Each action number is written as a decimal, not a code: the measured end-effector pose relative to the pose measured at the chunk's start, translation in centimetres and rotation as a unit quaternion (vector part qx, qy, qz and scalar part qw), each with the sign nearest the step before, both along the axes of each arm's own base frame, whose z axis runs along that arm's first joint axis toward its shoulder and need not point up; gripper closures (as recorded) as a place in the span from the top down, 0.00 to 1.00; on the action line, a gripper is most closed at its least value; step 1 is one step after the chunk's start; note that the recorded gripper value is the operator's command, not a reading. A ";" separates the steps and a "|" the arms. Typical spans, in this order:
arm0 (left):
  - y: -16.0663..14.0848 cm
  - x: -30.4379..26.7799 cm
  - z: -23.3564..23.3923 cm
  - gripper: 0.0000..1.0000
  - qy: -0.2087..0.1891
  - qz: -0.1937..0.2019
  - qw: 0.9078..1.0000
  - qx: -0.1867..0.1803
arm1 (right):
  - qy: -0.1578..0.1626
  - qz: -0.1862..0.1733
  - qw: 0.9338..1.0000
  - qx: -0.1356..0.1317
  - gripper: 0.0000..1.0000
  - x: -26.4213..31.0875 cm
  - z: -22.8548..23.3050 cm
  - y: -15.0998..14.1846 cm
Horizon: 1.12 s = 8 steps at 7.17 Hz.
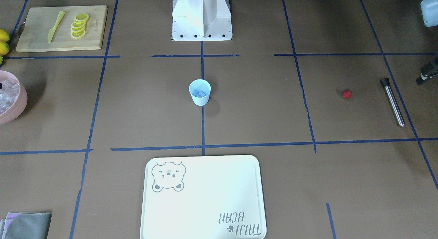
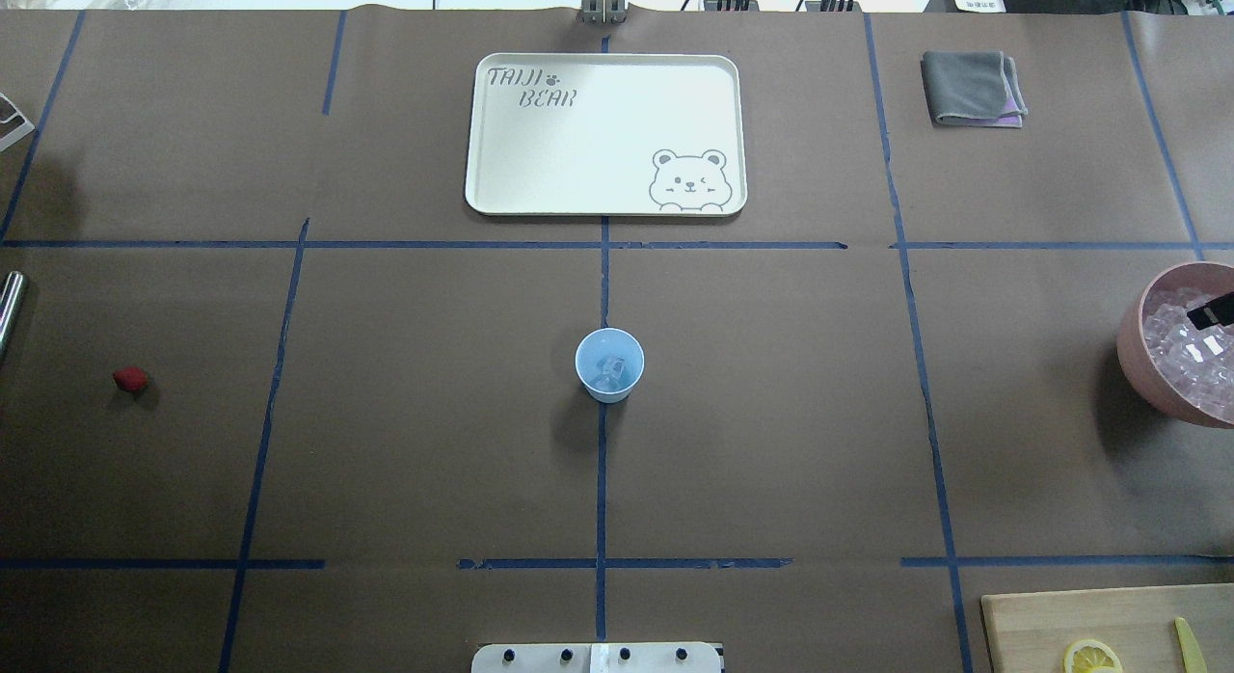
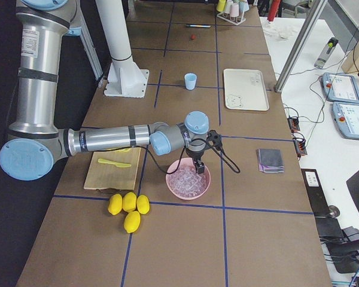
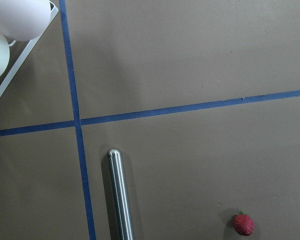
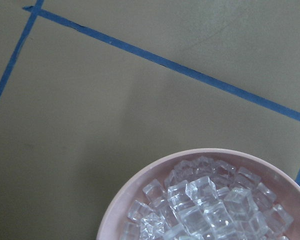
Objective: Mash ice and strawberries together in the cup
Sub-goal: 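Lower the right gripper into the bowl toward an ice cube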
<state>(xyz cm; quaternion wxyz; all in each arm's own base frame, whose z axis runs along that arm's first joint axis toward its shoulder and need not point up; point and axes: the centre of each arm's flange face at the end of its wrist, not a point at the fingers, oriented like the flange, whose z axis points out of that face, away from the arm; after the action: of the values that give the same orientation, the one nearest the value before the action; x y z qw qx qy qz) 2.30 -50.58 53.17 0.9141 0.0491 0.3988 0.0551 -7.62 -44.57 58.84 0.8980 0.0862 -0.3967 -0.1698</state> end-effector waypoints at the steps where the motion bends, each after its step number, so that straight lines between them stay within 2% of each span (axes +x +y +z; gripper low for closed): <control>1: 0.0 0.0 0.0 1.00 0.000 0.000 1.000 0.001 | 0.002 -0.001 1.000 -0.009 0.76 0.0 1.0 0.0; 4: -0.1 0.0 -0.1 1.00 0.000 0.000 1.000 0.001 | 0.011 -0.013 1.000 -0.019 0.66 -0.8 2.7 0.5; 8: -0.1 0.0 -0.1 1.00 0.000 0.000 1.000 0.002 | 0.015 -0.029 0.999 -0.023 0.64 -2.0 3.4 1.1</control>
<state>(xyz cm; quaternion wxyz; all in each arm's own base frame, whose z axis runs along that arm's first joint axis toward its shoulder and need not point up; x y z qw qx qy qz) 2.32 -50.68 53.05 0.9138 0.0505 0.3991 0.0558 -9.59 -43.49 62.22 0.9002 0.0513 -0.3896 -0.1878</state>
